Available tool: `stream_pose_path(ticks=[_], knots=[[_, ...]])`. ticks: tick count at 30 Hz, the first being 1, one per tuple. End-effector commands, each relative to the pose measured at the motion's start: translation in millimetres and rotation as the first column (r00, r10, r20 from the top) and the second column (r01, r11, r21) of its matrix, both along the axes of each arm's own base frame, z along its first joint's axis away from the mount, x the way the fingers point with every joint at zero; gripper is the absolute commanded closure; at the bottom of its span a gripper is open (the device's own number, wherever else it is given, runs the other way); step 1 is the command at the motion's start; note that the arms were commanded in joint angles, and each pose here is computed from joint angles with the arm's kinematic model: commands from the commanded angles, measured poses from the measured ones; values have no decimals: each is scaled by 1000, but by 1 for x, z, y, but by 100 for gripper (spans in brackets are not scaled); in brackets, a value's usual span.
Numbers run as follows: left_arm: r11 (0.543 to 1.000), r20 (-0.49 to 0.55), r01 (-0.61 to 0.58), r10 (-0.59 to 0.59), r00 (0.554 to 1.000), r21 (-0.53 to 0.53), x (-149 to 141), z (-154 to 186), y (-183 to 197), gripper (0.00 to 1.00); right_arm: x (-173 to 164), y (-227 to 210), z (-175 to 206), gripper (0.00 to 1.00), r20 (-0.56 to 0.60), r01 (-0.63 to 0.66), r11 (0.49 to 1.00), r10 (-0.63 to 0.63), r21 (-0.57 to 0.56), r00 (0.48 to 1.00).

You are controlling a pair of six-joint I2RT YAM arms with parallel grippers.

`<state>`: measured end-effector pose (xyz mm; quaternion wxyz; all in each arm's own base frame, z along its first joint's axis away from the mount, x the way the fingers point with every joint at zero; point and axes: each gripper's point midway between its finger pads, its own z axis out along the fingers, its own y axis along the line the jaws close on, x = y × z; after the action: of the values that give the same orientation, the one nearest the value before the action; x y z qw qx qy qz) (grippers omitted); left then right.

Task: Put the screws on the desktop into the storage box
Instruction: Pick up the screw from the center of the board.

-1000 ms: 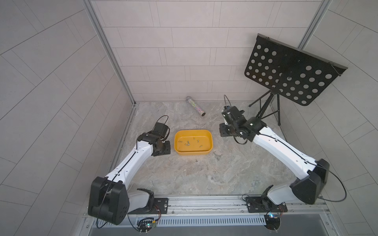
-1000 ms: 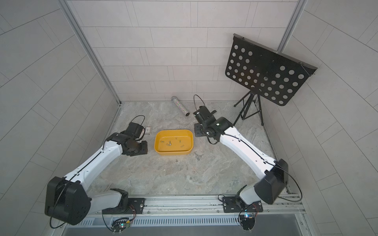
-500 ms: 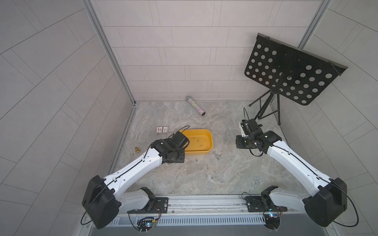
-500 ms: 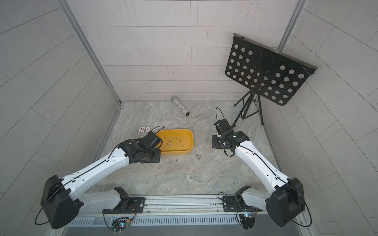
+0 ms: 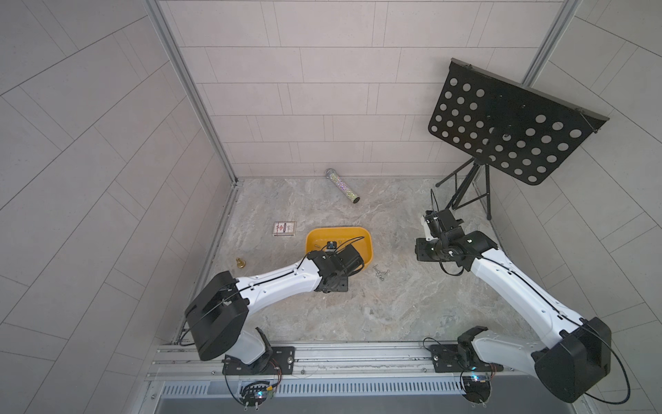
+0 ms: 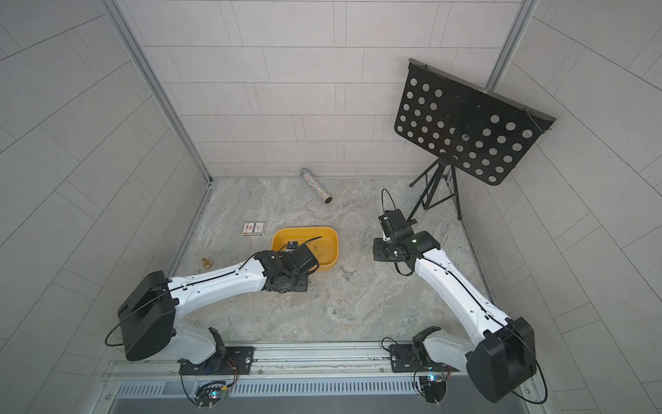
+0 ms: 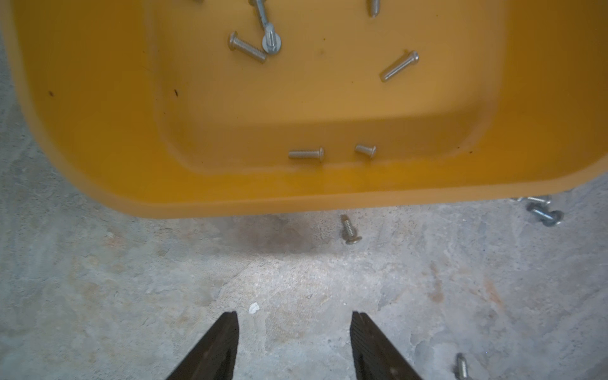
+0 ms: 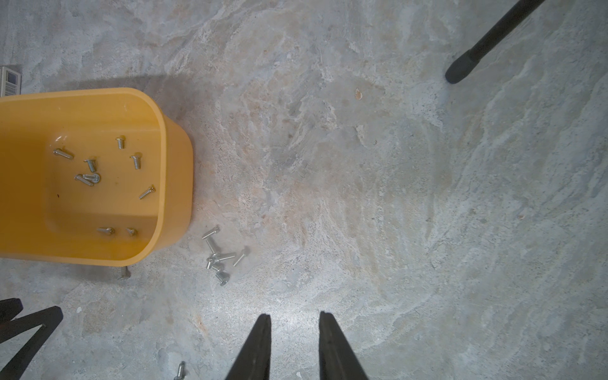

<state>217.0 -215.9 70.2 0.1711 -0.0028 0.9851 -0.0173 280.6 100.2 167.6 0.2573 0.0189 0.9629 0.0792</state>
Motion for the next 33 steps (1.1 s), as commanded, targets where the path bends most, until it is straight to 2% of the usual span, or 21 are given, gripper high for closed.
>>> stream_pose_path(ticks=[1, 33], knots=[[999, 59, -43, 45, 997, -24, 13, 4, -11, 38, -8, -5, -2, 70, -15, -3, 1000, 3, -12, 1000], [999, 37, -37, 37, 999, 6, 12, -24, -26, 38, -11, -3, -6, 69, -40, -11, 1000, 11, 3, 999]])
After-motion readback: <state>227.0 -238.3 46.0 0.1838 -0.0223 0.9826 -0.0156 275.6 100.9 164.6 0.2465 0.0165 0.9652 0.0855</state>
